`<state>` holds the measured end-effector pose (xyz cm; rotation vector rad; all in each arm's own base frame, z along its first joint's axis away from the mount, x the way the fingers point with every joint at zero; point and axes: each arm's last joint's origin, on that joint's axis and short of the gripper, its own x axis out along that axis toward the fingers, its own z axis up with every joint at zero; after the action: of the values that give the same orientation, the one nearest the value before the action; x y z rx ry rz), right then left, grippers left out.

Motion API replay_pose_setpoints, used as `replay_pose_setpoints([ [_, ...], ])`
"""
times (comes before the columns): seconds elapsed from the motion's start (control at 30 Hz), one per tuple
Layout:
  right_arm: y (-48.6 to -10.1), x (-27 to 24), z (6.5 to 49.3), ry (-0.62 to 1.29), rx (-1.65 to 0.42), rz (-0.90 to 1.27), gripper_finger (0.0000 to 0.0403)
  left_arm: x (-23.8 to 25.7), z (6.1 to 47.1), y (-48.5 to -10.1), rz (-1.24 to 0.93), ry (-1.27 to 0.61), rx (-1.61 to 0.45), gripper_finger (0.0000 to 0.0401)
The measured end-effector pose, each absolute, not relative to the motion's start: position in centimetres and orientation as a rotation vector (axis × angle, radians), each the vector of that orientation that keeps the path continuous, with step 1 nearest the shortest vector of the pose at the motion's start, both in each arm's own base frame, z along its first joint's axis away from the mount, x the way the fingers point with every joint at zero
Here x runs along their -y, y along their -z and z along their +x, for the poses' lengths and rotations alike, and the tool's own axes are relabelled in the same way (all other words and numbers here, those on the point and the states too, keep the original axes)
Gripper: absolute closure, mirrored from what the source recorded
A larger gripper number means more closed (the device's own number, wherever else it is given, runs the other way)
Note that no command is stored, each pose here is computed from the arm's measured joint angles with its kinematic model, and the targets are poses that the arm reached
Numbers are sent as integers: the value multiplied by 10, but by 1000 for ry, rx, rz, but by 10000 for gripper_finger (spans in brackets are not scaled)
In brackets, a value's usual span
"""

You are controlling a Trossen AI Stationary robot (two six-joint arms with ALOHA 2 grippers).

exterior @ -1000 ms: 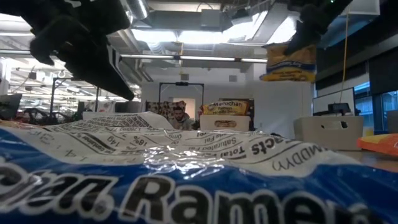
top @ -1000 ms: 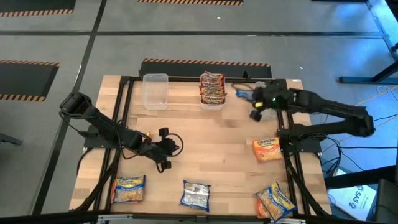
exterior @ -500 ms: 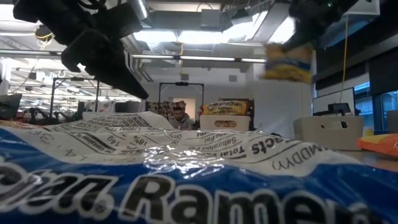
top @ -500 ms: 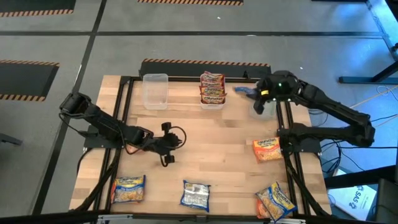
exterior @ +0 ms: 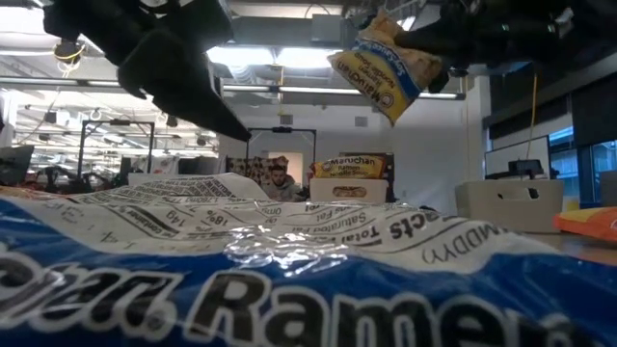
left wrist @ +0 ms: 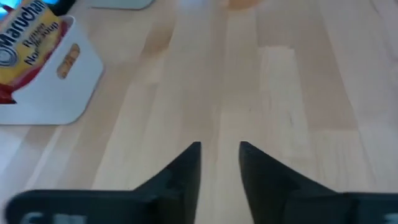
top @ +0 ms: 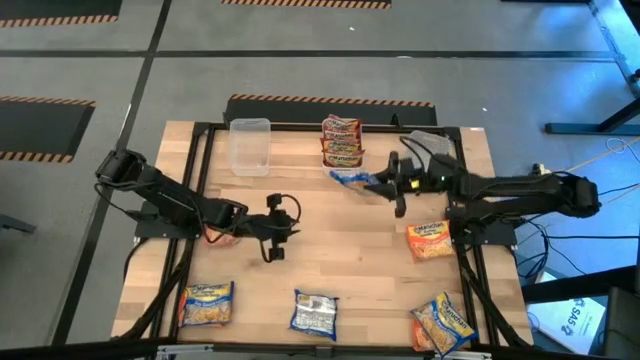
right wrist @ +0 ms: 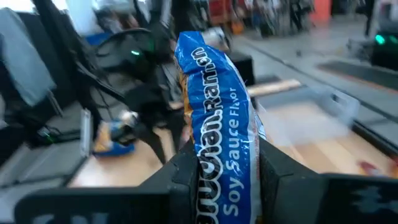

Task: Sort Maruchan noodles
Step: Put the blue noodle pack into the transparent bin

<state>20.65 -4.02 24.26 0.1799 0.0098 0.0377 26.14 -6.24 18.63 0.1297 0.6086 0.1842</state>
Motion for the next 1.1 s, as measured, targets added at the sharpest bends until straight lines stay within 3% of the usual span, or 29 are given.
replay_pose_setpoints([
  [0.13, -220, 29, 208, -64, 88, 183, 324, 58, 264, -188, 116, -197, -586, 252],
  [0.27, -208, 17, 210, -126, 170, 177, 324, 55, 269, -194, 111, -158, -517, 243],
  [0.57, -205, 0, 230, -221, 299, 153, 324, 31, 257, -196, -95, -80, -25, 242],
  [1.1, -218, -8, 306, -308, 307, 78, 324, 29, 264, -211, -103, -54, 50, 241],
])
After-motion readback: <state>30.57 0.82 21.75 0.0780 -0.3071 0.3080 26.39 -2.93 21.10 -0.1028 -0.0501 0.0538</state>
